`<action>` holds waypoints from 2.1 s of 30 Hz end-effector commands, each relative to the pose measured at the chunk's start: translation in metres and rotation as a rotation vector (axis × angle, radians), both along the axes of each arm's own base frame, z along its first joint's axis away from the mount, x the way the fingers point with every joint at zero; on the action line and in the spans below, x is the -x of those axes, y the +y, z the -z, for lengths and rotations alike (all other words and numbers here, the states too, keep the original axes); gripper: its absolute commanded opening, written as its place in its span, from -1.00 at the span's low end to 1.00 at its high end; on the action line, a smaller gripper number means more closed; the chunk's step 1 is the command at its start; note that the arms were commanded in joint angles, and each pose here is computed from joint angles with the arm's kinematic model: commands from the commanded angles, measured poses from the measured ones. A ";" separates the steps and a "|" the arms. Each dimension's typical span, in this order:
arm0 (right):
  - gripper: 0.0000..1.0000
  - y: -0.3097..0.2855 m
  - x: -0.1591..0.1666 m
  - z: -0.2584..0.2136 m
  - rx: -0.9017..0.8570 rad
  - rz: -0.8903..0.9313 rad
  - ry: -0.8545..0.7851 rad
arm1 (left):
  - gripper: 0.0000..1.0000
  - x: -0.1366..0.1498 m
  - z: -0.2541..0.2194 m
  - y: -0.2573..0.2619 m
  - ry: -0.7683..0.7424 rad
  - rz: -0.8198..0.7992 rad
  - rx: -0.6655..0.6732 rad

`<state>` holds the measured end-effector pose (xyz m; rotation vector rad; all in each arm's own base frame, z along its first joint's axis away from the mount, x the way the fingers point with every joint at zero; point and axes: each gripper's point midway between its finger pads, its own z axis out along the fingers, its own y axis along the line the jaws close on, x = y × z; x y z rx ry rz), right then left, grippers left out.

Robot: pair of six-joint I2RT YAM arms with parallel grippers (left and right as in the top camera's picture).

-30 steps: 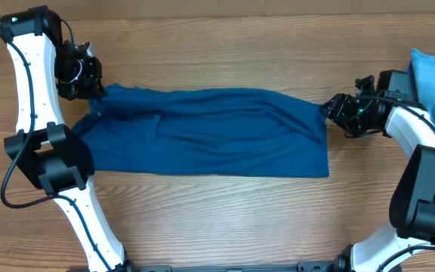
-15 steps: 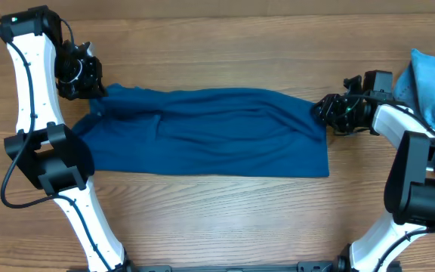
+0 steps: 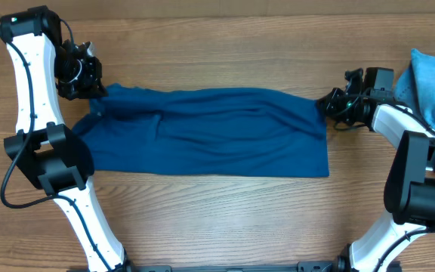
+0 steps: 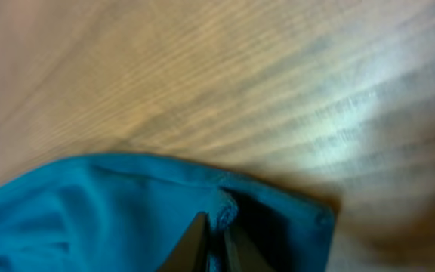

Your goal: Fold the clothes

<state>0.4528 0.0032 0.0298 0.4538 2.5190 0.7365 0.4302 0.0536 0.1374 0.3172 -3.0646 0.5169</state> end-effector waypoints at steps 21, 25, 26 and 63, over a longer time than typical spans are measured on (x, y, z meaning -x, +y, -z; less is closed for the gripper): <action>-0.92 0.000 -0.063 -0.100 -0.003 -0.089 -0.479 | -0.89 -0.029 -0.036 0.005 -0.186 -0.002 0.012; -0.93 0.015 -0.059 -0.116 -0.078 -0.171 -0.522 | -0.88 -0.025 -0.036 0.004 -0.168 -0.002 0.017; -0.92 0.018 -0.056 -0.119 -0.097 -0.187 -0.523 | -0.88 -0.024 -0.035 0.004 -0.164 -0.002 0.018; -0.91 0.009 0.024 -0.105 -0.049 -0.130 -0.154 | -0.88 -0.019 -0.035 0.003 -0.144 -0.004 0.024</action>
